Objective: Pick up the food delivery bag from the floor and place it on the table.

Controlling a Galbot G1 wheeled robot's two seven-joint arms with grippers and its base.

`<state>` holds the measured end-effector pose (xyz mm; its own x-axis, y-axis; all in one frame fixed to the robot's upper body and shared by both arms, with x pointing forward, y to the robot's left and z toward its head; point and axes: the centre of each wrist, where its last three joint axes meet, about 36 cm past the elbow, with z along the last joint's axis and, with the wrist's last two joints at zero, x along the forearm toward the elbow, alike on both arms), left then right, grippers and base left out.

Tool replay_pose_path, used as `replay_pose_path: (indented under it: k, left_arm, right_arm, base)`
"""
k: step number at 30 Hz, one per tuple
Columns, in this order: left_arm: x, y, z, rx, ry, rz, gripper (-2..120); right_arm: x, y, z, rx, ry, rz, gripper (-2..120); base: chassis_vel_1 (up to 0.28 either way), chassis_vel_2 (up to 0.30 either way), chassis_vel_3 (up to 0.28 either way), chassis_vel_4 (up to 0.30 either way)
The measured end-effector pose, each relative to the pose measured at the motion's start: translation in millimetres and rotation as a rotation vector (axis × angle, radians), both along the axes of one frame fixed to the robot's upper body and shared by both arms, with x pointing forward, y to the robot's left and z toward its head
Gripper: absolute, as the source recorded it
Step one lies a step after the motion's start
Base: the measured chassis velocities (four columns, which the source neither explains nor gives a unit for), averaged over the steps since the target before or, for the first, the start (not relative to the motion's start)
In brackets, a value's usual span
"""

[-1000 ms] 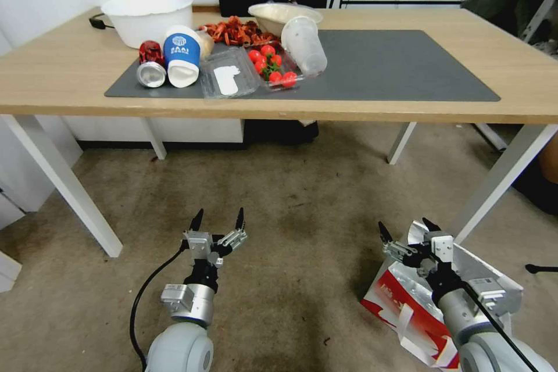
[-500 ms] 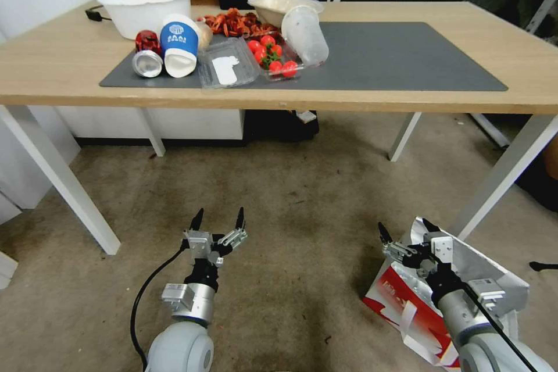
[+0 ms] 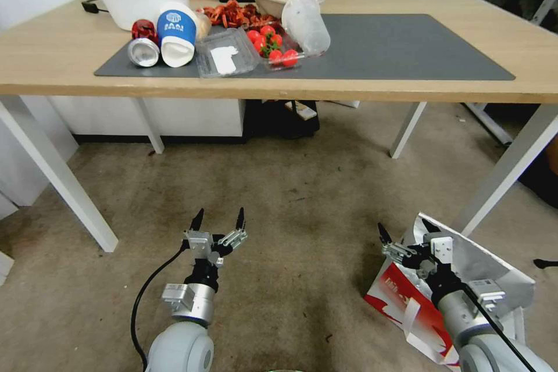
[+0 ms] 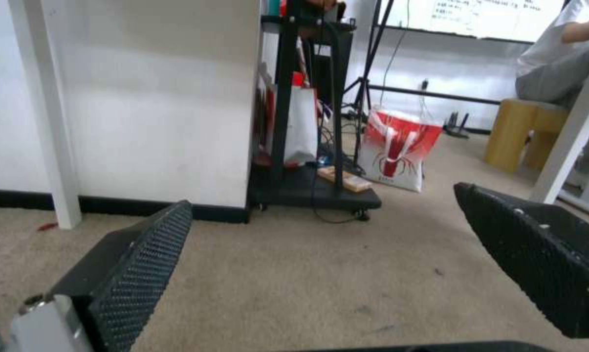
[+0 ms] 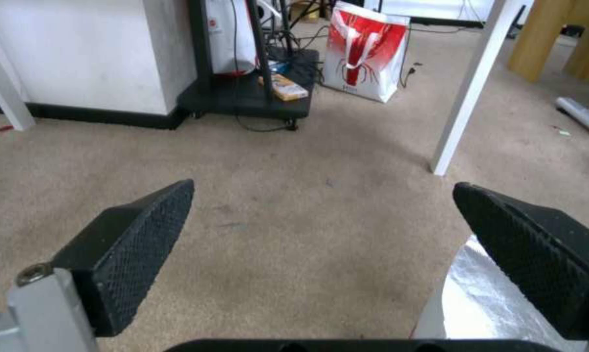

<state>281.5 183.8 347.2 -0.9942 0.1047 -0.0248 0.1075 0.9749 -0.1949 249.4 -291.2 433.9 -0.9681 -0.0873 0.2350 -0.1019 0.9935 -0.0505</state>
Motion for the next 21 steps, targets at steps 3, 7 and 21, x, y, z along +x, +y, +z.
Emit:
replay_pose_path:
  k: [3,7,21]
  left_arm:
    - [0.3,-0.3,-0.9,0.0,0.0,0.0,100]
    - [0.0,-1.5,-0.9,-0.001,0.0,0.0,100]
    - [0.9,-1.1,-1.2,-0.001,-0.007,0.0,100]
  right_arm:
    - [-0.2,-0.2,0.0,-0.001,0.0,-0.001,100]
    - [-0.3,-0.5,0.0,-0.001,0.001,-0.001,100]
    - [0.1,0.3,0.7,-0.003,-0.001,0.001,100]
  base:
    - [0.0,0.0,0.0,0.0]
    - [0.0,0.0,0.0,0.0]
    - [0.0,0.0,0.0,0.0]
